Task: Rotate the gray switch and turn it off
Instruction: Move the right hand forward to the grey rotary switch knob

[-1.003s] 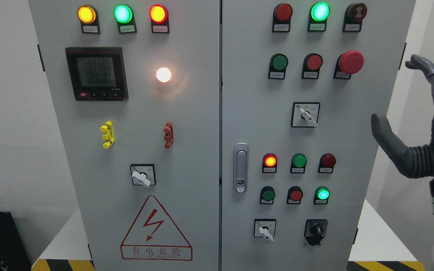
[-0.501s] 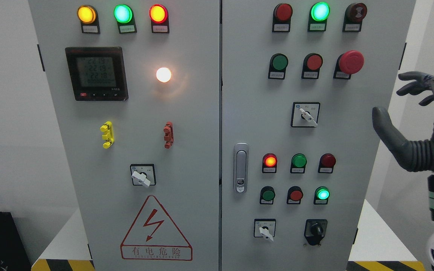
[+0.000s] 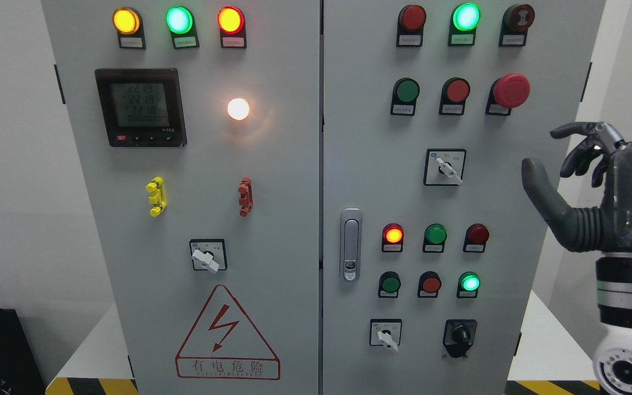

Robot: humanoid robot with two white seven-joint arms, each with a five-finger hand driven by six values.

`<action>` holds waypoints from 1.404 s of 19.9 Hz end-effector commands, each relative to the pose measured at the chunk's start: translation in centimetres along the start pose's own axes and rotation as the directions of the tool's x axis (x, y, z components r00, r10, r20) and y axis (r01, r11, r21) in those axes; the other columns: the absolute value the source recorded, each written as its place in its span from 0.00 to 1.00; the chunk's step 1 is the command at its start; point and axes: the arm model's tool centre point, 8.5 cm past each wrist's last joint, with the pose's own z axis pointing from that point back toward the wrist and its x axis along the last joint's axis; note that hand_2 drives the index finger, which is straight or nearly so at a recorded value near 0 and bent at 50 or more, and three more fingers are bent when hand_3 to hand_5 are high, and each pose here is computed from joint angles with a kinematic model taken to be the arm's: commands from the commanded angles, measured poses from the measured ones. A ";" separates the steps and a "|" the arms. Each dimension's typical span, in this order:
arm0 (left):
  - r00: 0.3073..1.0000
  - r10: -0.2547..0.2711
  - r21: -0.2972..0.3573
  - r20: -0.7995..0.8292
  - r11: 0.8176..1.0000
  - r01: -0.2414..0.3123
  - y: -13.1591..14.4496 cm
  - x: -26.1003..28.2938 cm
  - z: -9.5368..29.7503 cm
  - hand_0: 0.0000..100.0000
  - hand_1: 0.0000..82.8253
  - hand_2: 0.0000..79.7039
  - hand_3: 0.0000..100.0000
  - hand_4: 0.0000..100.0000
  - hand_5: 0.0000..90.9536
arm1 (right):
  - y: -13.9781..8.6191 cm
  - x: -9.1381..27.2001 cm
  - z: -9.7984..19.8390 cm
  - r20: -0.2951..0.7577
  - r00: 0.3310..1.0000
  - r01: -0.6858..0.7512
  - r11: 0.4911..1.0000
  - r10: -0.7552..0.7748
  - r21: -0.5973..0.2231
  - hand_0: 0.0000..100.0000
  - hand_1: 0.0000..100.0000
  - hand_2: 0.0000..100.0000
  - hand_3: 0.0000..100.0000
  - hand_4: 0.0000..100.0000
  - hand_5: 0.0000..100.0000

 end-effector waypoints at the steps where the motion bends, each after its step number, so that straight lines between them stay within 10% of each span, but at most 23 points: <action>1: 0.999 0.028 -0.002 0.024 1.000 -0.028 0.0 1.3 -0.2 0.12 0.47 0.00 0.00 0.00 0.00 | 3.2 2.3 0.9 -0.017 0.999 0.047 0.998 -0.047 0.043 0.09 0.33 0.49 0.89 0.93 1.00; 28: 0.999 0.028 -0.001 0.026 1.000 -0.028 0.0 1.4 -0.2 0.12 0.47 0.00 0.00 0.00 0.00 | 7.3 4.8 1.3 -0.184 0.976 0.133 0.989 -0.118 0.072 0.09 0.37 0.56 0.89 0.93 1.00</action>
